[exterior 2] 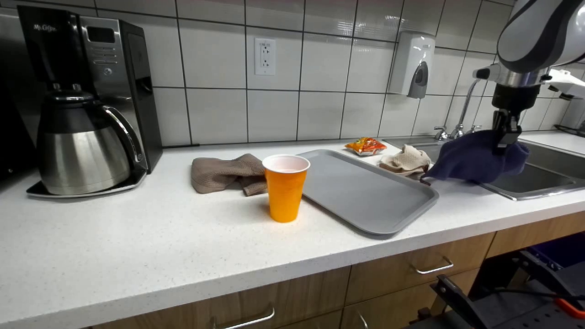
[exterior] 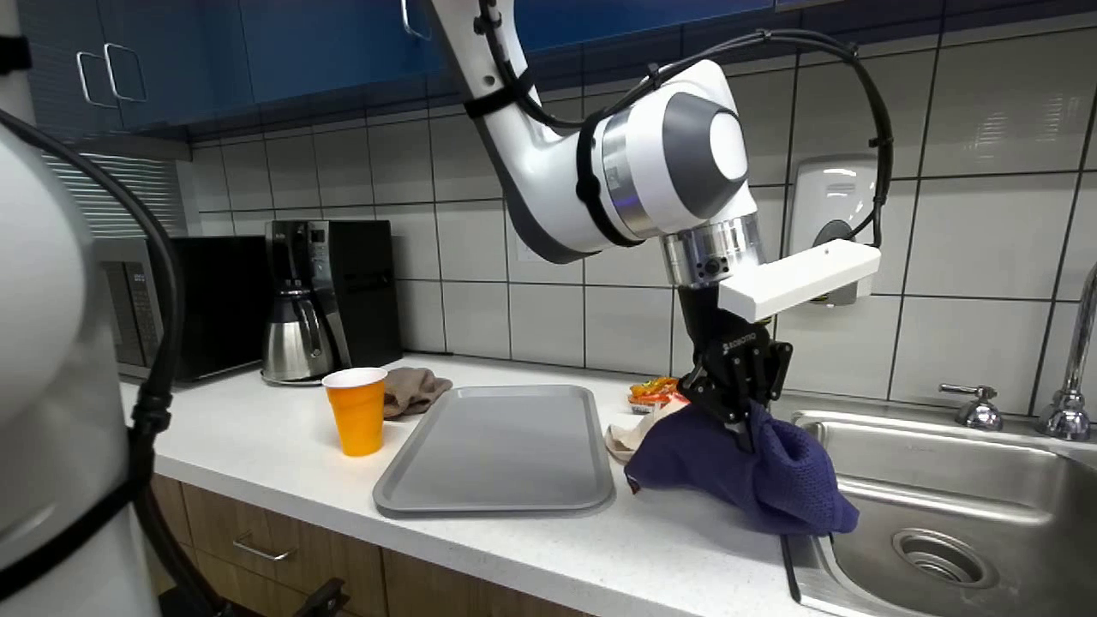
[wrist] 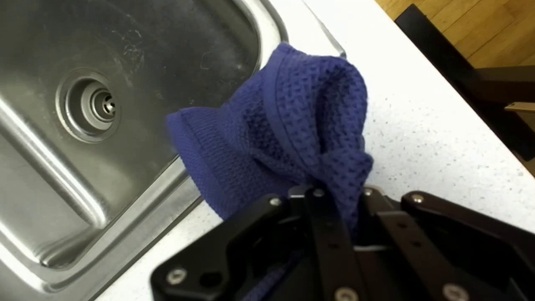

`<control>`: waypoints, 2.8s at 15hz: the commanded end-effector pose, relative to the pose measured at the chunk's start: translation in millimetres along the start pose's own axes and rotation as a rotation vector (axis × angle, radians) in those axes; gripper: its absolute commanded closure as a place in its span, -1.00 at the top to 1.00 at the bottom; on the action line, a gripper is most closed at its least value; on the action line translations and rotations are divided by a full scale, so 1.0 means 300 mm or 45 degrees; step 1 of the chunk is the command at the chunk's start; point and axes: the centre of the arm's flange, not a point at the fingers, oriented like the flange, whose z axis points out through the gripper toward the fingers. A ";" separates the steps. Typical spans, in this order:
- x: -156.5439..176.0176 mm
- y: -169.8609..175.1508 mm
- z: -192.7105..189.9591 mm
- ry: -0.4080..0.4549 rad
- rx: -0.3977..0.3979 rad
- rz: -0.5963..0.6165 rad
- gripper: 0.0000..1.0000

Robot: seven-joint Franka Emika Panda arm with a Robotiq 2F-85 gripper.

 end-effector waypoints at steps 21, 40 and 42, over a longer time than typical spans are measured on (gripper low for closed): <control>0.264 -0.062 -0.345 0.227 -0.411 -0.214 -0.96; 0.430 -0.252 -0.437 0.346 -0.268 -0.243 -0.96; 0.470 -0.274 -0.443 0.376 -0.218 -0.241 -0.96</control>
